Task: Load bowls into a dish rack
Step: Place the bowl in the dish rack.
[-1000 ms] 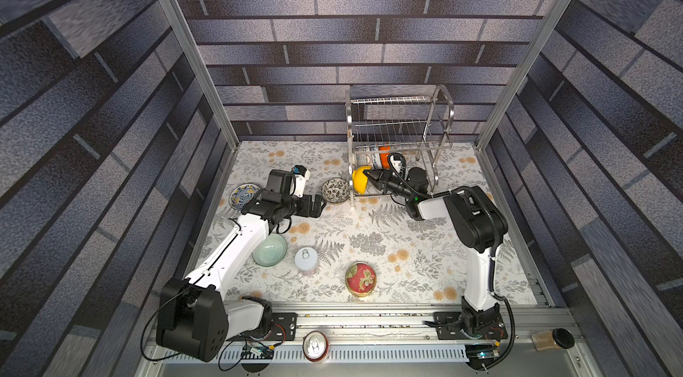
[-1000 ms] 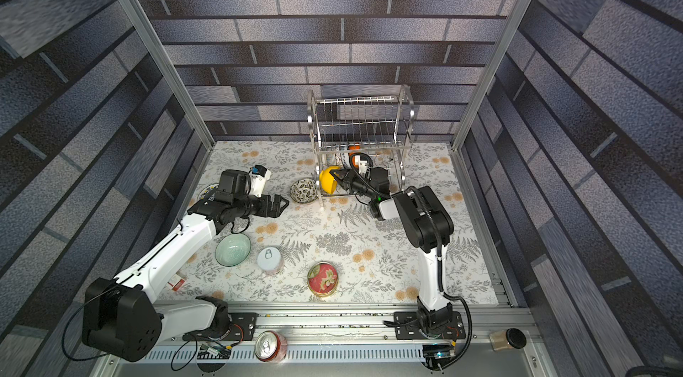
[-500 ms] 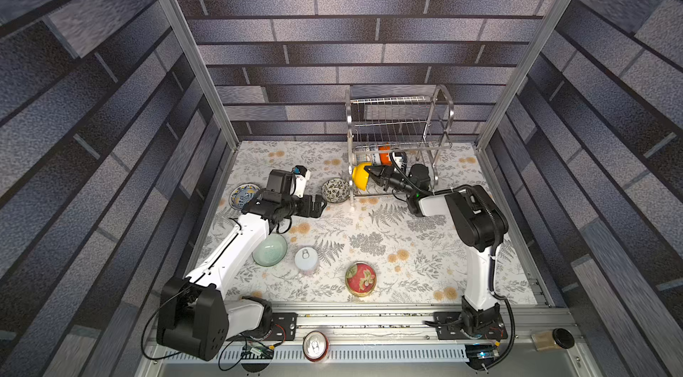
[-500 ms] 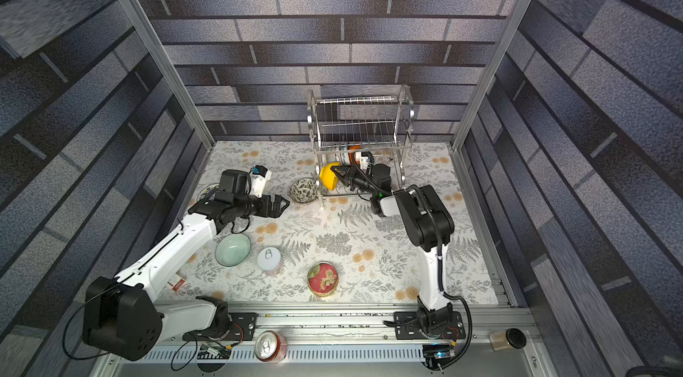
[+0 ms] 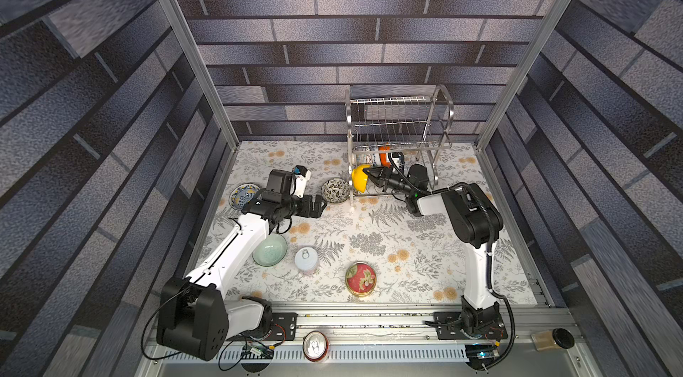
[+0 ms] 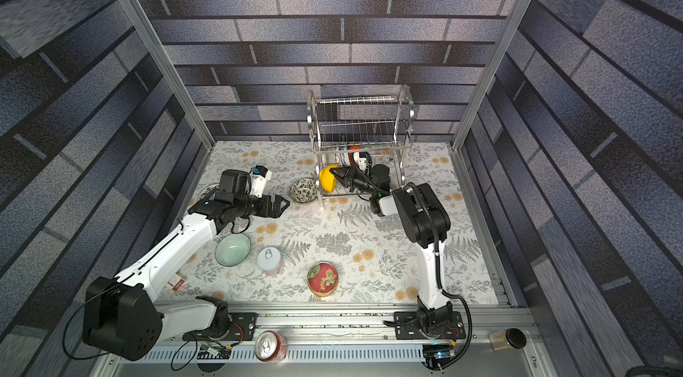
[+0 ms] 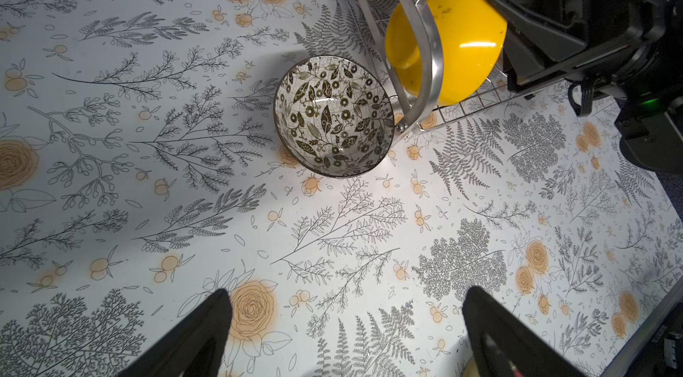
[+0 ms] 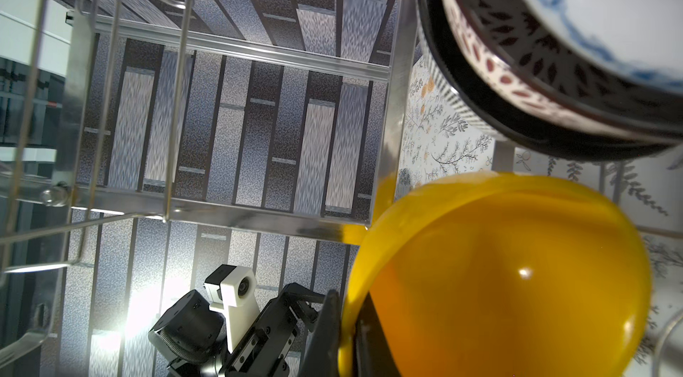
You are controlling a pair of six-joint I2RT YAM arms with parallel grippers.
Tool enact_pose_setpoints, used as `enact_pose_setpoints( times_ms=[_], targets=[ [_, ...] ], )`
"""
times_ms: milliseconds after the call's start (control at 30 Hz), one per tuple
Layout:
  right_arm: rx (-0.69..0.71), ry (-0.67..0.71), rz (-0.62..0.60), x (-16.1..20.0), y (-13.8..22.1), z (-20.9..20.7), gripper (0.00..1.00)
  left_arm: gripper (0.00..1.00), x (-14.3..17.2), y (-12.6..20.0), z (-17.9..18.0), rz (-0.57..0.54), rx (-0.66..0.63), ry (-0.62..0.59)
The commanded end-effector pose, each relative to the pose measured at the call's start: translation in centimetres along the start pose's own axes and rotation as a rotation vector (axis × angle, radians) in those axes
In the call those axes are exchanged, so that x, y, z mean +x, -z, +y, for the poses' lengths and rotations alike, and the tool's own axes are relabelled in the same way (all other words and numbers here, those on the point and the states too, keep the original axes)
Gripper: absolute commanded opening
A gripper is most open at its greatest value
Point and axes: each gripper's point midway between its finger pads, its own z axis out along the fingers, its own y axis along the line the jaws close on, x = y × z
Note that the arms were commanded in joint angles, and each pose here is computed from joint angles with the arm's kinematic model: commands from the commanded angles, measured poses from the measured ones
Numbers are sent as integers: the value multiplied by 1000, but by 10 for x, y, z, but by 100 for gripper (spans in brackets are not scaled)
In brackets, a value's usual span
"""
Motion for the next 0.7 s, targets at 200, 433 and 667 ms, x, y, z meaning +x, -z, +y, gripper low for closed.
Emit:
enact_pose_setpoints(
  times_ms=[200, 433, 667],
  targets=[
    [-87, 47, 121, 12, -8, 15, 5, 100, 1, 0, 0, 10, 10, -28],
    [-79, 32, 124, 9, 1, 3, 6, 100, 2, -2, 0, 18, 14, -24],
    [-73, 4, 127, 6, 6, -12, 6, 100, 3, -5, 2, 27, 16, -18]
  ],
)
